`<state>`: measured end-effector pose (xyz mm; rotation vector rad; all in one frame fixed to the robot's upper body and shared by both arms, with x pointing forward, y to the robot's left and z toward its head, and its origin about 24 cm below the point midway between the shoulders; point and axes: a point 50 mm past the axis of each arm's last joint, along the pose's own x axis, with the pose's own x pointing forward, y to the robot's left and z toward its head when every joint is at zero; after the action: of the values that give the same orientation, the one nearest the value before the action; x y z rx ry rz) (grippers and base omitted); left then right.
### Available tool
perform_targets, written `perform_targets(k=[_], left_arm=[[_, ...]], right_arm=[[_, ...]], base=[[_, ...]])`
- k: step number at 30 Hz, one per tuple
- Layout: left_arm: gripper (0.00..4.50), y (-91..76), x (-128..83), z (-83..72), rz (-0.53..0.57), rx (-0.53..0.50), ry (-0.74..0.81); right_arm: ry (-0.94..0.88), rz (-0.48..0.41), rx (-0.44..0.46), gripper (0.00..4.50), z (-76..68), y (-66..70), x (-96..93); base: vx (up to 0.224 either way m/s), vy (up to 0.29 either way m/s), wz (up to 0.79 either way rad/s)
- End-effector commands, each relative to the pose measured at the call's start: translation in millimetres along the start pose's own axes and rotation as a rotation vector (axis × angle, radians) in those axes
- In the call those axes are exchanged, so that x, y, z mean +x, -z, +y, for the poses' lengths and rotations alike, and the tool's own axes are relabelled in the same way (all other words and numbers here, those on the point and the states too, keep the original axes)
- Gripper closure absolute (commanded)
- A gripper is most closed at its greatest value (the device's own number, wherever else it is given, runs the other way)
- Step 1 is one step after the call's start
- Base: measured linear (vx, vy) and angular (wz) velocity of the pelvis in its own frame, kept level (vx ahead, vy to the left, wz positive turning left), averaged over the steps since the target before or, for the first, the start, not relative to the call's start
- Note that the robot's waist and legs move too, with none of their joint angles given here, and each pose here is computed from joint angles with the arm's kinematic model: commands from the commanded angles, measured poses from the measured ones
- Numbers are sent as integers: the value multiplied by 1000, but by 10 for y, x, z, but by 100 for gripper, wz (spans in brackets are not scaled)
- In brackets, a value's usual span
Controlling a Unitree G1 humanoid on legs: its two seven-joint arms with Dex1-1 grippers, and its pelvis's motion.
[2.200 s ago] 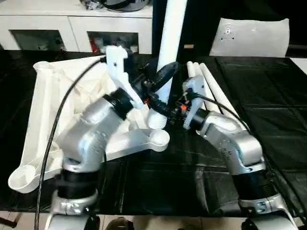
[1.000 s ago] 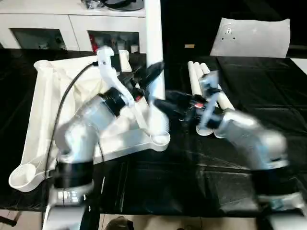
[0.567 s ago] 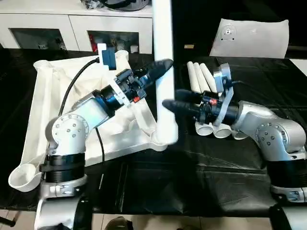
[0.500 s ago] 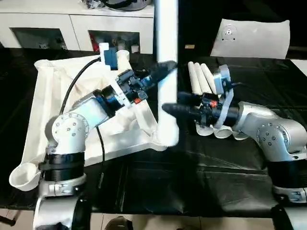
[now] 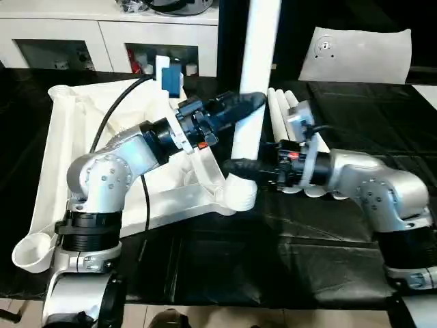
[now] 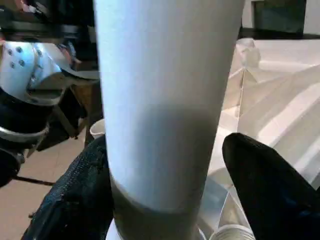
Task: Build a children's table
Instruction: Pick table leg
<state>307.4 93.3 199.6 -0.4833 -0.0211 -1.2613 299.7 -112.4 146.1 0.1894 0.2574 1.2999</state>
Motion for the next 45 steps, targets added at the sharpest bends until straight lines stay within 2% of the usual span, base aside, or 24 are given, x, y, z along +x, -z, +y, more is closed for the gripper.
perform_targets(k=[1,8,11,13,14,19,20,26,37,38,45], left_arm=[[268,-28,33,-54,7,42,28],[268,-12,52,-48,47,81,38],[268,-2,73,-57,72,101,51],[268,1,78,-60,76,104,55],[268,3,84,-62,79,107,58],[268,4,98,-72,91,121,69],[268,4,100,-73,92,123,70],[268,3,111,-63,109,145,78],[268,1,113,-58,123,158,85],[268,1,112,-56,125,160,87],[268,5,103,-53,134,166,91]], right_arm=[[11,14,-17,108,-14,-11,15],[-16,30,-8,108,5,8,20],[-23,24,2,143,10,6,28],[-27,24,4,151,13,8,31],[-34,24,8,179,19,13,34],[-59,38,17,190,42,47,39],[-61,42,18,219,43,53,39],[-67,91,26,255,45,123,39],[-57,122,19,261,40,171,53],[-64,115,24,205,47,164,56],[-48,117,20,177,32,155,57]], base=[[0,0,0],[0,0,0],[0,0,0],[0,0,0],[0,0,0],[0,0,0],[0,0,0],[0,0,0],[0,0,0],[0,0,0],[0,0,0]])
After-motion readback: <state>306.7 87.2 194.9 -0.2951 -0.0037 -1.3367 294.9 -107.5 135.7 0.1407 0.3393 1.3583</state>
